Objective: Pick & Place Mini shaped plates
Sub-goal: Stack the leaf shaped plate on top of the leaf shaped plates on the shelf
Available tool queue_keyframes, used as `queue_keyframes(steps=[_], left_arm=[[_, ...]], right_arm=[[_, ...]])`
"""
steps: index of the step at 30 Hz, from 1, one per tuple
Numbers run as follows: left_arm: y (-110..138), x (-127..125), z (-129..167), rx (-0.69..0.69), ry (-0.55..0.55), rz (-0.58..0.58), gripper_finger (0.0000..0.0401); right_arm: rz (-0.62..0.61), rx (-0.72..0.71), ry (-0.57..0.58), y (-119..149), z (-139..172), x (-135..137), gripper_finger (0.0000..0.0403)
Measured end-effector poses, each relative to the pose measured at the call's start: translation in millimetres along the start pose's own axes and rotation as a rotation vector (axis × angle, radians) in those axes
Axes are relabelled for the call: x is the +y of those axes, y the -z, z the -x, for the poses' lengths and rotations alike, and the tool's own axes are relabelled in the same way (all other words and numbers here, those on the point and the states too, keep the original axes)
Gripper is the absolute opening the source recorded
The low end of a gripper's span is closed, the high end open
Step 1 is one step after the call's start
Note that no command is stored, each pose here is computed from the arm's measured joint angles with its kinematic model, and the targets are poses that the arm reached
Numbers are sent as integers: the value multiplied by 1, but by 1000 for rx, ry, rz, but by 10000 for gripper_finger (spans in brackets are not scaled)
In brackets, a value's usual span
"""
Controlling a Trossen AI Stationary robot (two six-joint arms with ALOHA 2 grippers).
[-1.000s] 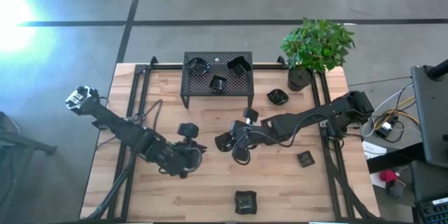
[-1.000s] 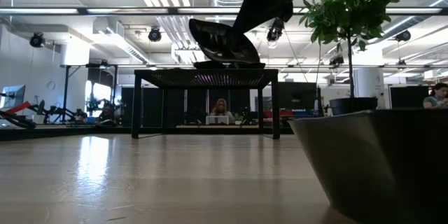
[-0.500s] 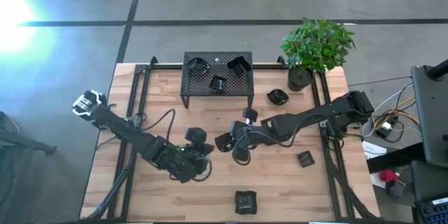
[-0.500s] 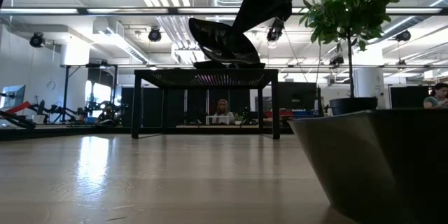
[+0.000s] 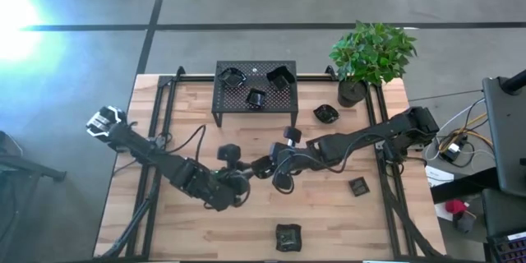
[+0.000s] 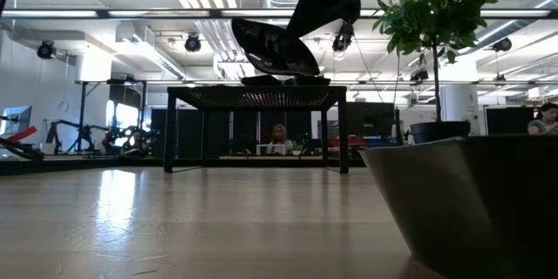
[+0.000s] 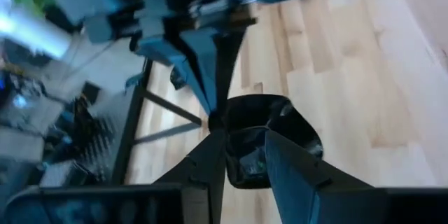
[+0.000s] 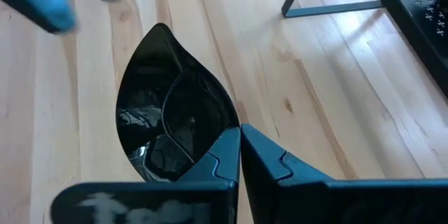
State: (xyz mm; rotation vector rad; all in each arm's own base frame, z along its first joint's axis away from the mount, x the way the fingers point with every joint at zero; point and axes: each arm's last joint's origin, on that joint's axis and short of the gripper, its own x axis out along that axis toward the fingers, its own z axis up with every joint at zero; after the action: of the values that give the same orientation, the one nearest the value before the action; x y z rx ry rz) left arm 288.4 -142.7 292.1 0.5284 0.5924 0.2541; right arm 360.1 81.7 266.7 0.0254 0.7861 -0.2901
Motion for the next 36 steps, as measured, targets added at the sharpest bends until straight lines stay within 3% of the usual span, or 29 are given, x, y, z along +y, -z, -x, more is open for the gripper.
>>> queue_keyframes(steps=[7, 12, 26, 36], left_arm=[[2, 8, -15, 28, -23, 149, 100], [4, 10, -21, 45, 60, 256, 100], [21, 20, -40, 104, -11, 335, 100], [24, 28, -48, 131, 40, 422, 100]], right_arm=[[9, -1, -2, 0, 0, 0, 8], [25, 0, -2, 0, 0, 0, 8], [50, -22, -9, -2, 0, 1, 8], [71, -38, -13, -4, 1, 2, 8]])
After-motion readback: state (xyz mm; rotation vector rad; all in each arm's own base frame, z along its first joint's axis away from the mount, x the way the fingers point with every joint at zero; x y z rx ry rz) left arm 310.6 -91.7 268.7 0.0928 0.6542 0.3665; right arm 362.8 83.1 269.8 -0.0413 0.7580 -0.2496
